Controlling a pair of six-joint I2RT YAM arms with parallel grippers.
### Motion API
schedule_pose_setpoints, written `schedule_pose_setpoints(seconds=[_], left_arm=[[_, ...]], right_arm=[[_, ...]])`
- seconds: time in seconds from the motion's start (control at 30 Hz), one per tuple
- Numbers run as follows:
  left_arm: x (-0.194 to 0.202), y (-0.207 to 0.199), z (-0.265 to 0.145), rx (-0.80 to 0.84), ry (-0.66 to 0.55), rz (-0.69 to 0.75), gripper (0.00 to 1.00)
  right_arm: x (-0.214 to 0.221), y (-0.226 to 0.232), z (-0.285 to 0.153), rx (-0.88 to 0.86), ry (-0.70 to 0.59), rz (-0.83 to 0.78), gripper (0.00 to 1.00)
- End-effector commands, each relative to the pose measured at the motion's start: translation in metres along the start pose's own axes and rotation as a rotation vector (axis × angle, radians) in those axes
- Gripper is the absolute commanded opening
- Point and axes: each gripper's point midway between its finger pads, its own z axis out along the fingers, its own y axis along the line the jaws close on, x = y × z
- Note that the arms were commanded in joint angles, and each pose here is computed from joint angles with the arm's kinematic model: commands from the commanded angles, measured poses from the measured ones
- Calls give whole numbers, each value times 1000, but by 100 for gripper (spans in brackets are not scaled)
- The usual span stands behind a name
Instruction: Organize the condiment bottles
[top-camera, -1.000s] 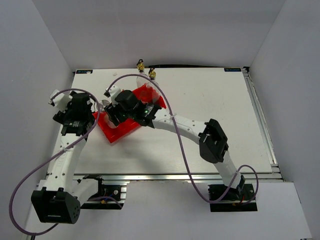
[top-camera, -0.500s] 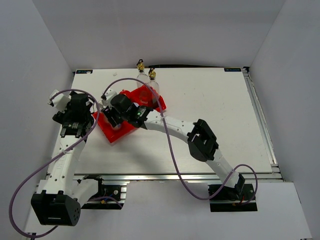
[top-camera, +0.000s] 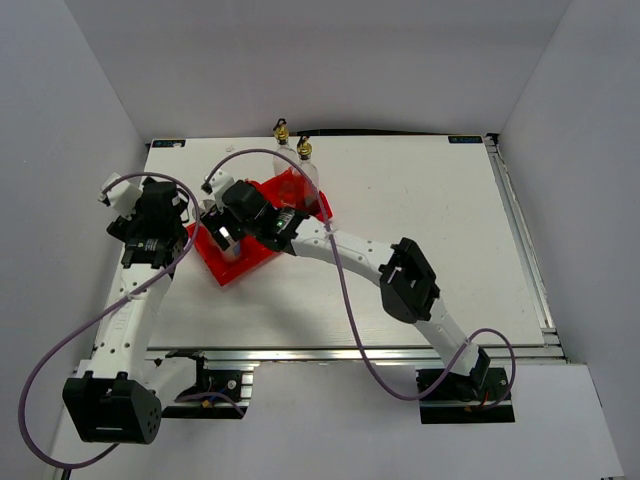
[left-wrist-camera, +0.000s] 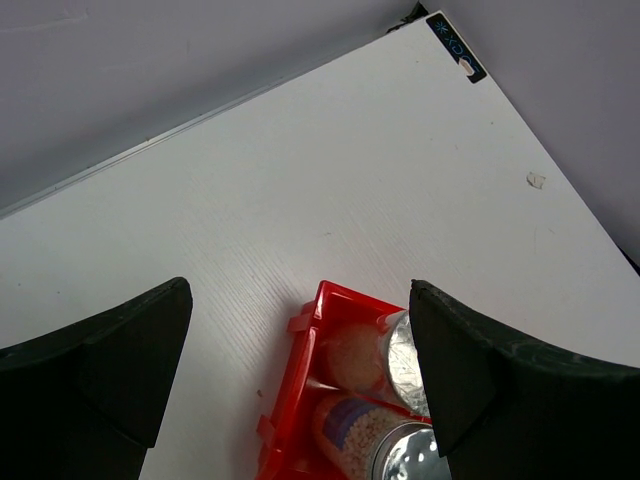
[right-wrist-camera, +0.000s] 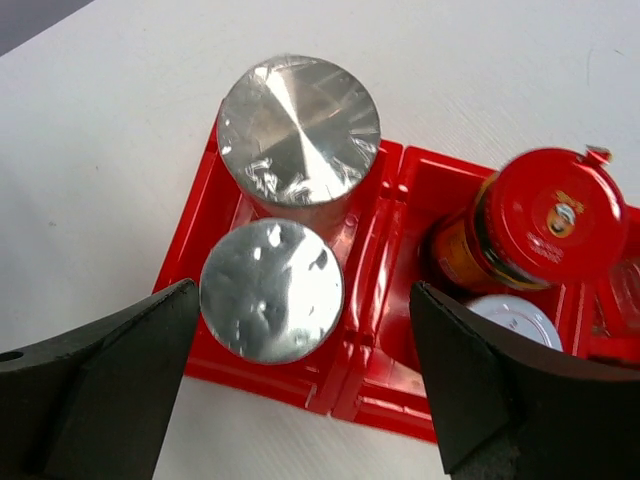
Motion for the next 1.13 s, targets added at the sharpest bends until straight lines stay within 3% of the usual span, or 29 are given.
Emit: schedule_pose_setpoints(seconds=[0.0, 0.17, 0.2, 0.23, 0.3, 0.33, 0.4, 0.43, 0.5, 0.63, 0.8, 1.1], left_arm=[[-22, -11, -6, 28, -27, -19, 98], [-27, -12, -7, 38, -43, -10, 98], [-27, -11, -7, 39, -43, -9, 98], [-29, -11, -9, 43, -48, -13, 98], [-28, -9, -9, 45, -53, -12, 98], [-27, -7, -9, 41, -56, -11, 98], [-25, -6, -9, 57, -65, -17, 98], [-22, -6, -9, 66, -63, -3, 98], [-15, -6, -5, 72, -56, 14, 98], [-2, -5, 0, 75, -42, 25, 98], [7, -5, 0, 121, -44, 7, 98], [-1, 0, -9, 133, -71, -38, 98]], right_arm=[[-66, -16, -58, 45, -136, 12, 89], [-82, -41, -117, 122, -205, 51, 89], [-98, -49, -144, 131, -255, 68, 89], [-75, -60, -147, 162, -214, 70, 89], [-78, -92, -182, 221, -249, 119, 89], [-41, -102, -182, 245, -184, 160, 89], [-31, -147, -218, 321, -220, 244, 89], [16, -162, -219, 378, -155, 291, 89], [39, -211, -261, 533, -189, 377, 89], [125, -244, -314, 741, -159, 462, 89], [134, -253, -340, 831, -266, 487, 89], [147, -257, -342, 883, -201, 501, 89]])
